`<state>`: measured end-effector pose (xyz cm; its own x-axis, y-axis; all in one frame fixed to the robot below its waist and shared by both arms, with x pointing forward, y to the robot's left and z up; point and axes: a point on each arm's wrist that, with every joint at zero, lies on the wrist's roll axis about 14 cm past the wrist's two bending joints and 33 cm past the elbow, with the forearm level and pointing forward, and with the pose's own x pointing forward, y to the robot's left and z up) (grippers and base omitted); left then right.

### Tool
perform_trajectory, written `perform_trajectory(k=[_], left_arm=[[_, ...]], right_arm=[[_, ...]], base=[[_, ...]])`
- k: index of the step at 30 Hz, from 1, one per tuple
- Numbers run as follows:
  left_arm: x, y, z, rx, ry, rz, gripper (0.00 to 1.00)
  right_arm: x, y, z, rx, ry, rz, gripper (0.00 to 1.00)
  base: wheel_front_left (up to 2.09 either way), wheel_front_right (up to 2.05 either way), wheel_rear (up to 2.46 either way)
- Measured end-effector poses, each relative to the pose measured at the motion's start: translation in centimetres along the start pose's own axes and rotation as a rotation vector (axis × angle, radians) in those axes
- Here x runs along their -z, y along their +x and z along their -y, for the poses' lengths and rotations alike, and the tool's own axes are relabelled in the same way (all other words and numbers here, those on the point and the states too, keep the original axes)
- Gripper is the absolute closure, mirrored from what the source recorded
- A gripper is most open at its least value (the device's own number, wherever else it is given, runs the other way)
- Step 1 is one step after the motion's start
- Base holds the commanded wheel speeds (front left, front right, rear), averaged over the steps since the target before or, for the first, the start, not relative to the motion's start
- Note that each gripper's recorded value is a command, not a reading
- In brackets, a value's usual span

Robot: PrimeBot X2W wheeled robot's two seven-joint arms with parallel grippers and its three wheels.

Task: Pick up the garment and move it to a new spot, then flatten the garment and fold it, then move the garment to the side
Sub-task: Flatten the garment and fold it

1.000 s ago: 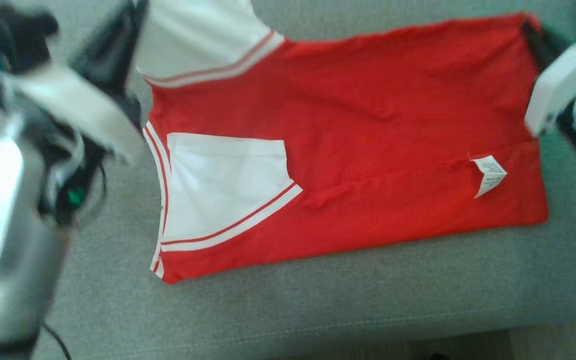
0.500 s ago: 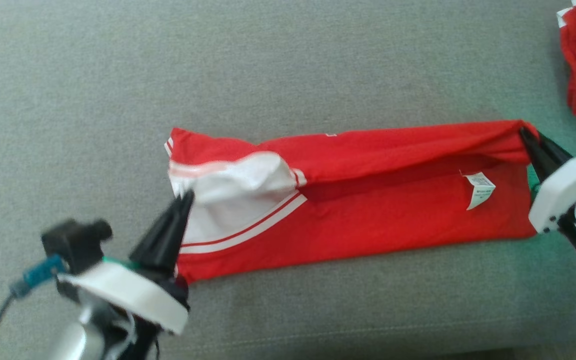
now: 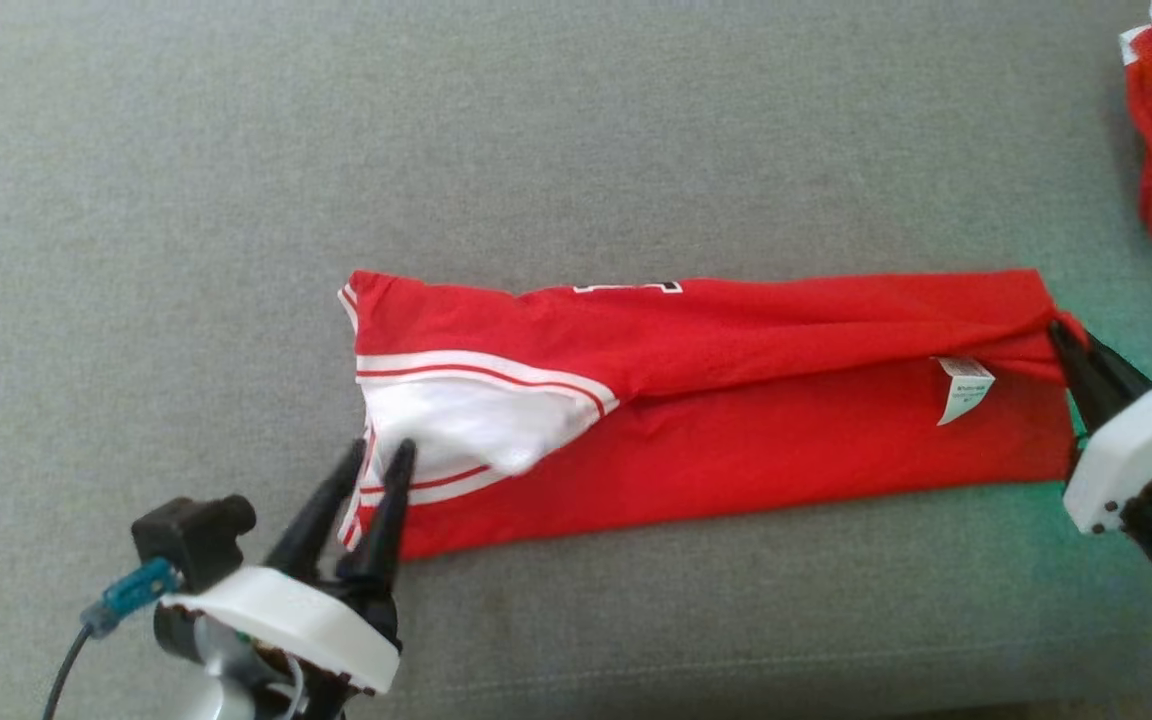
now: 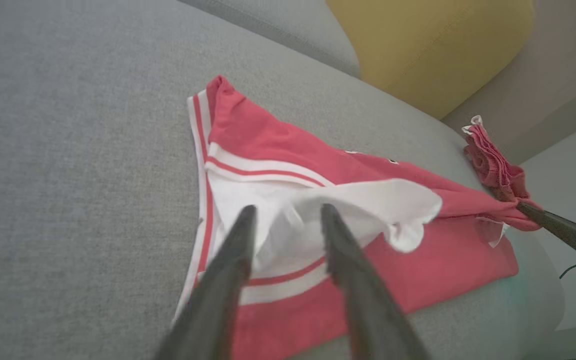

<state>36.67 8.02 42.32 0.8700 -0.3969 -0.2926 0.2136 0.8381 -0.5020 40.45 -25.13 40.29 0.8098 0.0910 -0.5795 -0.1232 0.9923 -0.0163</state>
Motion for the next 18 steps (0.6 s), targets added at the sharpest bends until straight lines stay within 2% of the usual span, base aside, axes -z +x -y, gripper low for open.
perform_trajectory(k=[8,18], left_arm=[[-2.6,-0.5,0.9,0.005,0.029,0.125,0.00],[-2.9,-0.3,1.7,0.000,0.073,0.147,0.00]], right_arm=[[1.2,-2.8,0.4,0.053,0.099,0.052,0.00],[1.3,-4.0,1.6,0.133,0.185,0.058,0.00]], base=[[0.00,0.00,0.00],[0.00,0.00,0.00]])
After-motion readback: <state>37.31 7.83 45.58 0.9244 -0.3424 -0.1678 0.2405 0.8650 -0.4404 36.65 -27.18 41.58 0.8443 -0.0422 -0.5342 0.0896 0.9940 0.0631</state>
